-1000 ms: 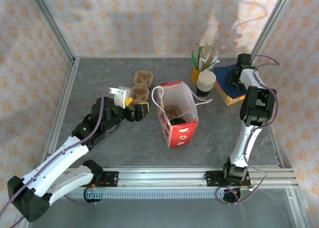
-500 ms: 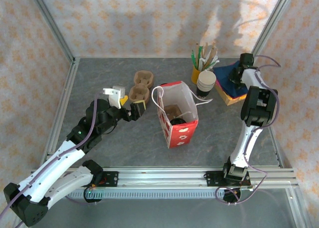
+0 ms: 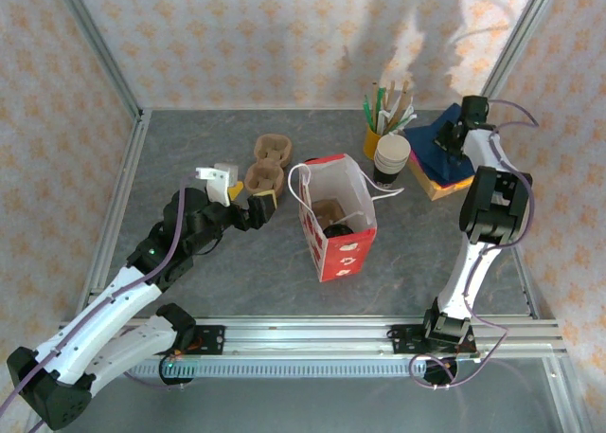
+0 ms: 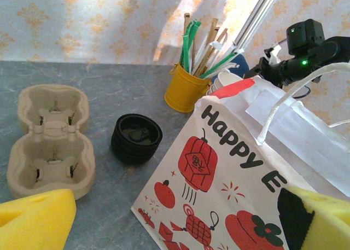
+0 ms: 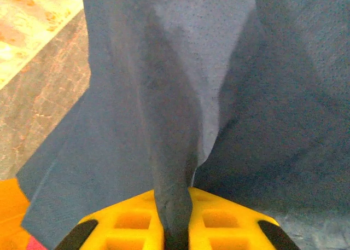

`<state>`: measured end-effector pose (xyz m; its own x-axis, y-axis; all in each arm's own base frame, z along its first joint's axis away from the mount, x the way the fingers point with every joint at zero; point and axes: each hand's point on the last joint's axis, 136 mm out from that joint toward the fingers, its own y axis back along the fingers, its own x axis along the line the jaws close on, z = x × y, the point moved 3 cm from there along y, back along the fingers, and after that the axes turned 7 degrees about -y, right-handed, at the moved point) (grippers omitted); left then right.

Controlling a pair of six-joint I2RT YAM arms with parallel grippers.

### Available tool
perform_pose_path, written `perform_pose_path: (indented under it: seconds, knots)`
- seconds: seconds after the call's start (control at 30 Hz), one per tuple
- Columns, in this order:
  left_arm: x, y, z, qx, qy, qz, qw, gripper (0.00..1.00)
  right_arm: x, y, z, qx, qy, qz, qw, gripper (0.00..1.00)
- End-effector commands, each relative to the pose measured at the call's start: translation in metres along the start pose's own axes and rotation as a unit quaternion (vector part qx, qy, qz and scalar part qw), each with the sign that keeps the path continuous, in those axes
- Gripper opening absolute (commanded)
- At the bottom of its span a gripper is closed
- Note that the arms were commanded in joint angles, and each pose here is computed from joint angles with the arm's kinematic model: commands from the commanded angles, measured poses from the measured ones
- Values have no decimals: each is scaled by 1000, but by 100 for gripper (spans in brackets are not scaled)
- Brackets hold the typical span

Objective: Pack the takeout coffee

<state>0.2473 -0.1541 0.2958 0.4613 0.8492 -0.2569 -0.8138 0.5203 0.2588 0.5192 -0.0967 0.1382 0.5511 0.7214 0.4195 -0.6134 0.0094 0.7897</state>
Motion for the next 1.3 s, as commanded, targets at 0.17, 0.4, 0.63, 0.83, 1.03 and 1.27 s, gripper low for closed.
perform_pose_path:
  seconds: [0.17,0.4,0.63,0.83,1.03,1.27]
  knots:
    - [3,4,14,-21,3,13,1000,96,45,86,40,-76,2,84,994,2]
    - [9,10,19,-40,8,34,999,96,75,169,50,-121,8,153,981,0]
    - [14,16,19,-56,17,48,997,97,105,256,33,-123,20,263,957,0]
    - [14,17,18,-60,27,45,997,97,131,309,-11,-50,28,379,924,0]
    - [13,16,18,-62,34,41,997,97,158,349,-70,31,48,434,899,0]
    - [11,13,20,-65,43,33,996,97,176,380,-137,106,65,473,872,0]
